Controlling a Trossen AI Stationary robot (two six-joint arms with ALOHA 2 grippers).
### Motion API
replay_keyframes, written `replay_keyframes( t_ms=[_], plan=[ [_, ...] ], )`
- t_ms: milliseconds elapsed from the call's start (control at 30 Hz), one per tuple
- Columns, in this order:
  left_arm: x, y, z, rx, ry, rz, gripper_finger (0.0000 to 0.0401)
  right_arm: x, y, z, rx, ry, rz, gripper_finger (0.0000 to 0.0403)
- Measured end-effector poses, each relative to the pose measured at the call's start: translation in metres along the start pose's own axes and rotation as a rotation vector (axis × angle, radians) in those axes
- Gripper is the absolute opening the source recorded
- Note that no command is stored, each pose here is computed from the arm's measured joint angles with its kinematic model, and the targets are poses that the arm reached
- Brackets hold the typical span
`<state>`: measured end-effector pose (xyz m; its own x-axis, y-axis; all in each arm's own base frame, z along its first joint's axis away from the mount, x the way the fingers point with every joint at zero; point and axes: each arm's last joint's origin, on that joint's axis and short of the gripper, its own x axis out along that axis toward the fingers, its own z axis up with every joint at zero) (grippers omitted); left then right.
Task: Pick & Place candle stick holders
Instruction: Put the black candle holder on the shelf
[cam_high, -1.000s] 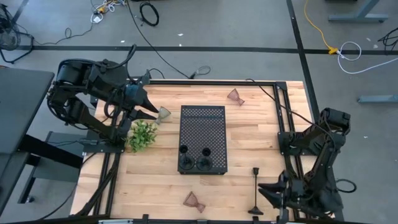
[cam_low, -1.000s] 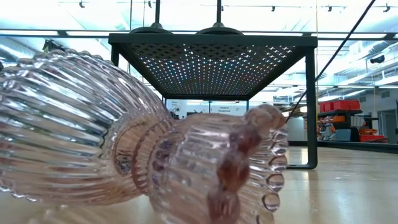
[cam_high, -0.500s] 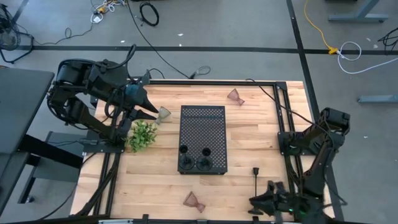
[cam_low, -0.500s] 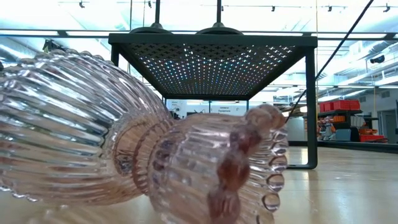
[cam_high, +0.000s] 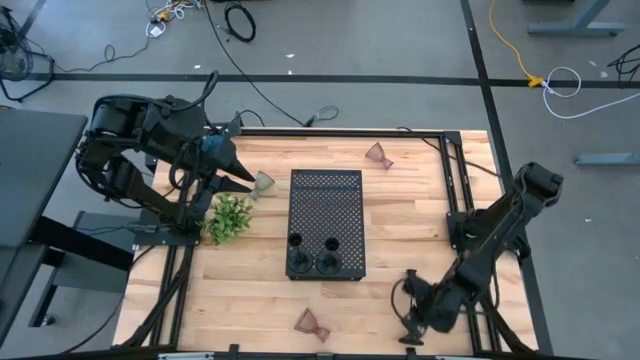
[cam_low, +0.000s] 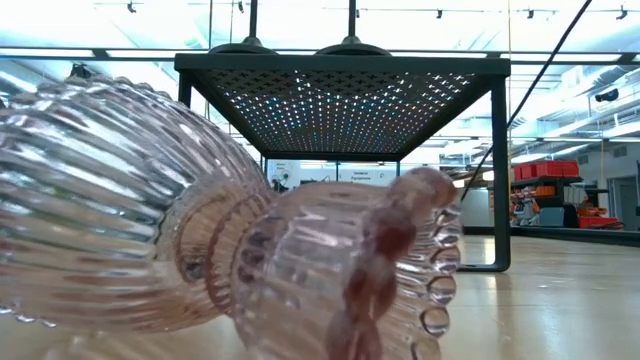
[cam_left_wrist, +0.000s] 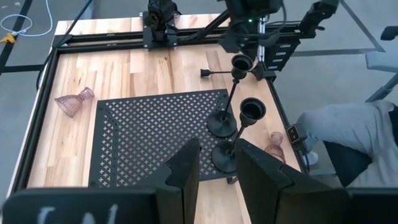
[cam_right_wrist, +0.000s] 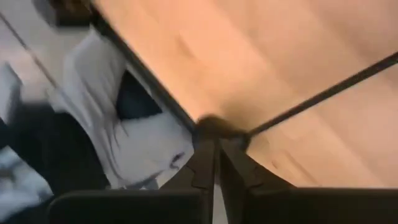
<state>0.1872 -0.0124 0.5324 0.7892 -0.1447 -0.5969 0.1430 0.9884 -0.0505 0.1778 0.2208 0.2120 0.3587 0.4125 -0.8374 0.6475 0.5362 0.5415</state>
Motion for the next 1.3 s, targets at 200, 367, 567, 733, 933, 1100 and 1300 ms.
replay_keyframes(
  t_ms=[200, 367, 567, 733, 933, 1100, 1300],
  plan=[
    [0.0, 0.0, 0.0, 0.0, -0.001, 0.0, 0.0107, -0.018, -0.013, 0.013, 0.095, -0.077, -0.108, 0.0021],
    [0.0, 0.0, 0.0, -0.002, 0.004, 0.0, 0.0107, -0.018, -0.026, 0.012, 0.228, -0.03, -0.265, 0.003],
    [0.0, 0.0, -0.001, -0.004, 0.007, 0.0, 0.0107, -0.019, -0.028, 0.017, 0.247, -0.119, -0.269, 0.0066],
    [0.0, 0.0, -0.002, -0.006, 0.017, 0.0, 0.0107, -0.015, -0.032, 0.018, 0.317, -0.111, -0.295, 0.011],
    [0.0, 0.0, -0.005, -0.007, 0.054, -0.001, 0.0107, -0.001, -0.043, 0.02, 0.414, -0.124, -0.254, 0.0173],
    [0.0, 0.0, -0.006, -0.003, 0.066, -0.001, 0.0107, 0.009, -0.055, 0.023, 0.481, -0.151, -0.222, 0.0192],
    [0.0, 0.0, -0.007, 0.0, 0.072, 0.005, 0.0107, 0.02, -0.065, 0.032, 0.543, -0.156, -0.166, 0.0175]
  ],
)
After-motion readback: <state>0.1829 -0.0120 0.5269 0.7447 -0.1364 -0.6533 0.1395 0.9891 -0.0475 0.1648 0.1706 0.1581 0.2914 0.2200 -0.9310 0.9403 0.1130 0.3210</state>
